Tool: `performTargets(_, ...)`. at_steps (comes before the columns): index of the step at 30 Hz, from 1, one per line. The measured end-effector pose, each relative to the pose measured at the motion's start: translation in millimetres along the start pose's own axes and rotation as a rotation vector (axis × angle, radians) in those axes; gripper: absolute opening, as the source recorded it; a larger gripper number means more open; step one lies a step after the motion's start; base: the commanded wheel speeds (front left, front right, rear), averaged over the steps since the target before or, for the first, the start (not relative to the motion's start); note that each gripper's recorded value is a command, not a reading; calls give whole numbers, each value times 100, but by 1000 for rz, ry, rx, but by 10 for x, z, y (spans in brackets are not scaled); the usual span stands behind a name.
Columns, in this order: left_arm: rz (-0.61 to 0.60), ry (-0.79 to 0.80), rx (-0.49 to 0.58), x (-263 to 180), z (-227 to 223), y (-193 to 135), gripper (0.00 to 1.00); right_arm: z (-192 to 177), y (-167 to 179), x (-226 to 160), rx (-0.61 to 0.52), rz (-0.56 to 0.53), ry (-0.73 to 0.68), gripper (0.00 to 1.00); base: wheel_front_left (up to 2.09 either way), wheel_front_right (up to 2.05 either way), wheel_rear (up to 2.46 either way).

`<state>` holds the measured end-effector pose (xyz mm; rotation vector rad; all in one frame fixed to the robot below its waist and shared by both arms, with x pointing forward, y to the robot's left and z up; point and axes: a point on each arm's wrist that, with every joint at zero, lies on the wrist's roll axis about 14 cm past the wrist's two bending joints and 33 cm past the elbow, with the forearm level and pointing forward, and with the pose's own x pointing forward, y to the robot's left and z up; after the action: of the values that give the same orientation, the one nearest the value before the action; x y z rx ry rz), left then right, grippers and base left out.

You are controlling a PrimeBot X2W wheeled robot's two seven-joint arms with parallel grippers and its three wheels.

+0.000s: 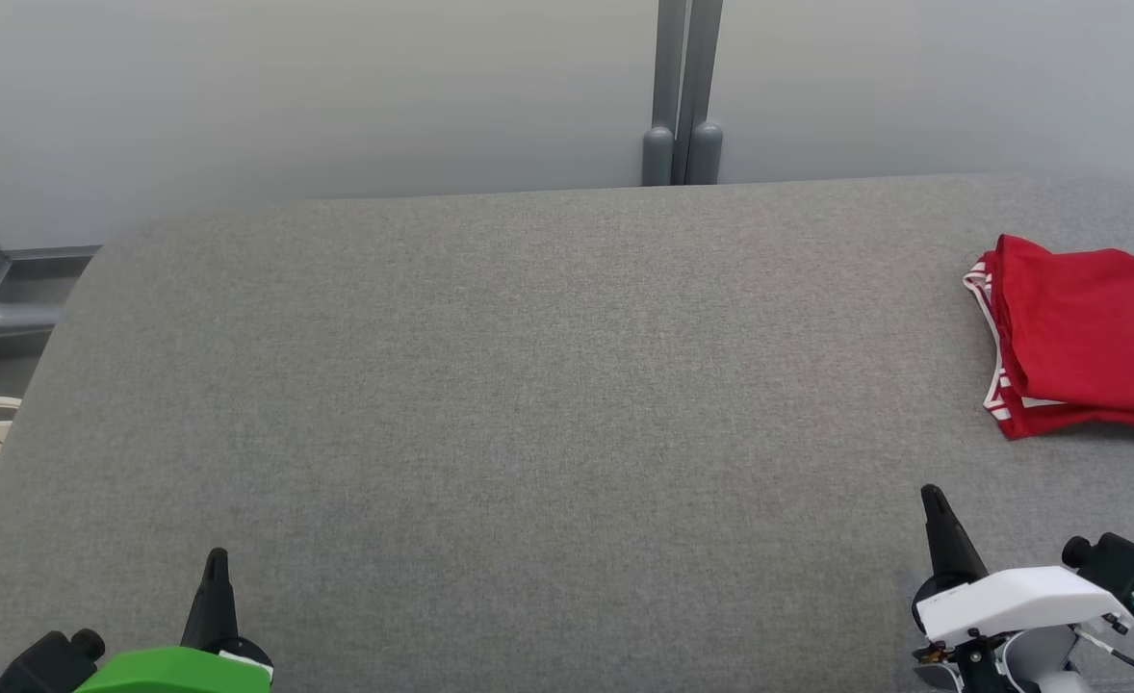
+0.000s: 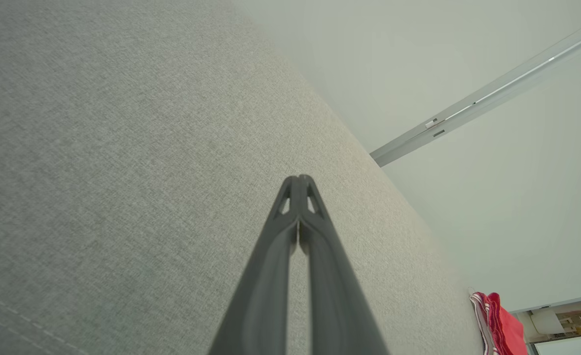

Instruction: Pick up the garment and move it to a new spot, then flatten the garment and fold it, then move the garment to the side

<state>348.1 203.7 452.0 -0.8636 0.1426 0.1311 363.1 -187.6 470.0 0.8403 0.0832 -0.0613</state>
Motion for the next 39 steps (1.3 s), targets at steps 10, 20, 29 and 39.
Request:
performTargets(10, -12, 2, -116, 56, 45, -50, 0, 49, 32, 29, 120, 5, -10, 0, 0, 0, 0)
performTargets(20, -35, 5, -234, 111, 96, -115, 0, 89, 57, 48, 239, 11, -17, 0, 0, 0, 0)
performTargets(29, -52, 5, -309, 148, 139, -161, 0, 114, 77, 62, 319, 18, -20, 0, 0, 0, 0)
performTargets(39, -75, 9, -395, 190, 181, -222, 0, 150, 106, 82, 411, 29, -26, 0, 0, 0, 0)
